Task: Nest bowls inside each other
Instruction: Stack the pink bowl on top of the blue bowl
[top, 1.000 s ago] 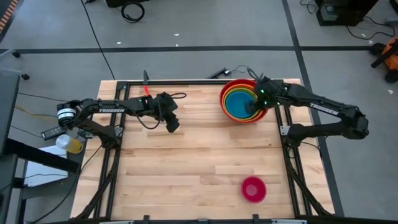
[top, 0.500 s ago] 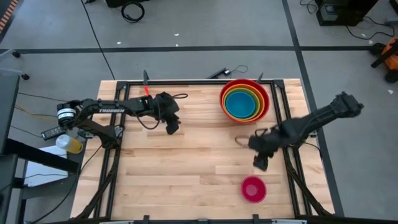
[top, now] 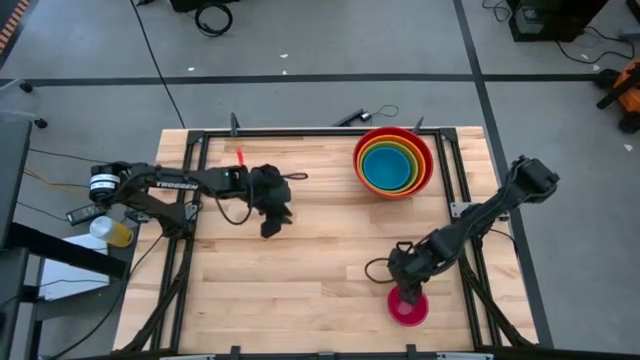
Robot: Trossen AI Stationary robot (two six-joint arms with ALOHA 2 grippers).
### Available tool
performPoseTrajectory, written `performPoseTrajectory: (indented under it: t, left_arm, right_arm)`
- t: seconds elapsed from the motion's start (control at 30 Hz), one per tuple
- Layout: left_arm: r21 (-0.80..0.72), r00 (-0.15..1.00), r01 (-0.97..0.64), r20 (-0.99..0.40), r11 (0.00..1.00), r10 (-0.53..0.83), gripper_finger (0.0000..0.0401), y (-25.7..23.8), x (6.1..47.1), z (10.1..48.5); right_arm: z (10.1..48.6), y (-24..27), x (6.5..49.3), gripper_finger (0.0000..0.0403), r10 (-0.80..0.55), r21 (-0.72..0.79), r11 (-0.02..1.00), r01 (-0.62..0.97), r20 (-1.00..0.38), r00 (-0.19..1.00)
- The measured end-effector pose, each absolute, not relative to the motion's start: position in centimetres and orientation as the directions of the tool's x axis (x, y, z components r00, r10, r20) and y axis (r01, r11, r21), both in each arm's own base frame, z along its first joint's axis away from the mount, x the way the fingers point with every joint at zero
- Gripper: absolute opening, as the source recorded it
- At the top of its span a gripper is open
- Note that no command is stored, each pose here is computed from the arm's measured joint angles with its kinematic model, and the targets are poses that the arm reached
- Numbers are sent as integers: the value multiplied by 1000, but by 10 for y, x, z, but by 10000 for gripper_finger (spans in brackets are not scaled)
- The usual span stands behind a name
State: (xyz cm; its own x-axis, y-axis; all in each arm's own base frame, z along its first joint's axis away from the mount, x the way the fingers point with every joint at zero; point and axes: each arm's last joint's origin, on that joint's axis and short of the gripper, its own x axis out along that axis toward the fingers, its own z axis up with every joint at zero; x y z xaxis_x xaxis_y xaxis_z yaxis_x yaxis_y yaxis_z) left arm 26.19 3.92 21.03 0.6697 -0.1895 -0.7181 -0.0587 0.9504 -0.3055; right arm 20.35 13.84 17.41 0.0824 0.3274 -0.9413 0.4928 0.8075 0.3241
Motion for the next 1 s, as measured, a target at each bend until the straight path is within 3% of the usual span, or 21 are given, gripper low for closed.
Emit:
performPoseTrajectory:
  t: [0.13,0.3,0.47,0.6,0.73,0.87,1.0]
  left_arm:
    - [-327,649,-17,-722,945,-238,133,29,258,213]
    - [-381,677,15,-676,924,-290,133,24,251,227]
    - [-385,749,34,-602,922,-279,133,25,242,247]
    - [-388,821,22,-519,922,-238,133,31,238,263]
    - [-356,879,10,-443,934,-178,133,38,238,273]
    - [-373,914,-20,-383,927,-135,133,48,241,279]
    - [-402,923,-58,-370,914,-104,133,56,240,280]
  right_arm:
    - [167,145,213,161,374,370,790,488,-923,94]
    - [169,143,225,34,444,458,739,494,-883,153]
    - [193,120,246,21,409,581,685,440,-806,428]
    - [224,82,258,8,257,615,695,372,-695,671]
    - [249,37,254,8,7,585,671,455,-620,785]
    - [265,0,237,8,-281,534,580,615,-578,766]
    - [271,-27,216,7,-459,483,459,746,-589,664]
